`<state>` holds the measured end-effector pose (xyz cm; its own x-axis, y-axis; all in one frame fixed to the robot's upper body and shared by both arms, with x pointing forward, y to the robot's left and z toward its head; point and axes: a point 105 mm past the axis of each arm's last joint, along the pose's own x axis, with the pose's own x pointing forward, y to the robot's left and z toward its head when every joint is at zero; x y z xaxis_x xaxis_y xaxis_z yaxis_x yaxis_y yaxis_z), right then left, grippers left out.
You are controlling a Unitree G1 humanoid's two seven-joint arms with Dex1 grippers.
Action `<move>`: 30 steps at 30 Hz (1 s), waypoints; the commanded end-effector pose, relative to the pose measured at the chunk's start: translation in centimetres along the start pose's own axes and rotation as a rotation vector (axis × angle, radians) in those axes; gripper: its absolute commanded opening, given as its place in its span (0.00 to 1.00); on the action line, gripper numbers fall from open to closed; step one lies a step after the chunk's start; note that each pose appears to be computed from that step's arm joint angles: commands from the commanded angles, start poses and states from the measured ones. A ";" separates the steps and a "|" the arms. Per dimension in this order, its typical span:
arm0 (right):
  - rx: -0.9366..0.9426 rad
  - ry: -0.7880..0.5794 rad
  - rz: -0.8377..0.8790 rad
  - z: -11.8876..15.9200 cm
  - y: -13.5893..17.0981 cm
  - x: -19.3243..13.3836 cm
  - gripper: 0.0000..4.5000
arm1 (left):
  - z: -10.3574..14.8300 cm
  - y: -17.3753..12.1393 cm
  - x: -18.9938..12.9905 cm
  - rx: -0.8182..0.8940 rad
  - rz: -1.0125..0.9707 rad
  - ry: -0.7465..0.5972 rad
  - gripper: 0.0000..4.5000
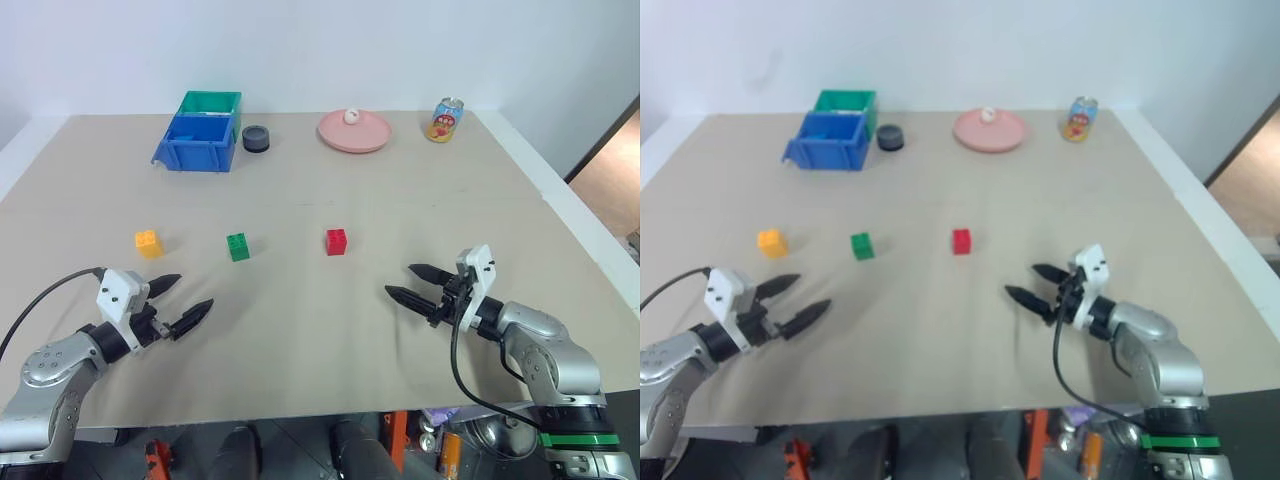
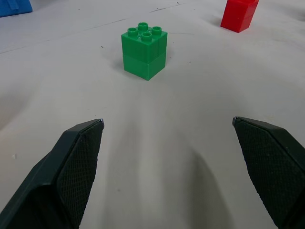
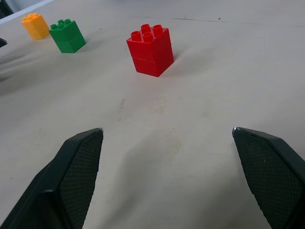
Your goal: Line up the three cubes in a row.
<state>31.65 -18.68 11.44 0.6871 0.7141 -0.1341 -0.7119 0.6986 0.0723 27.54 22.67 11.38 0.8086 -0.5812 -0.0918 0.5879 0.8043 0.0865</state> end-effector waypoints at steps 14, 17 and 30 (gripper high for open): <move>-0.047 -0.005 0.033 1.5 6.5 5.5 1.00 | 6.8 -4.2 1.0 0.173 -0.390 -0.188 1.00; -0.078 0.004 0.004 1.9 6.5 6.8 1.00 | 7.7 -5.8 1.9 0.188 -0.468 -0.205 1.00; -0.204 -0.071 -0.065 4.0 6.7 8.9 1.00 | 7.6 -7.7 3.2 0.191 -0.558 -0.203 1.00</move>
<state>33.73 -8.43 13.47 0.7444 0.6586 -0.1098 -0.6675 0.7379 -0.0993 25.99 13.90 17.37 0.3686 -0.9296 0.0023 0.9062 0.3598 0.2220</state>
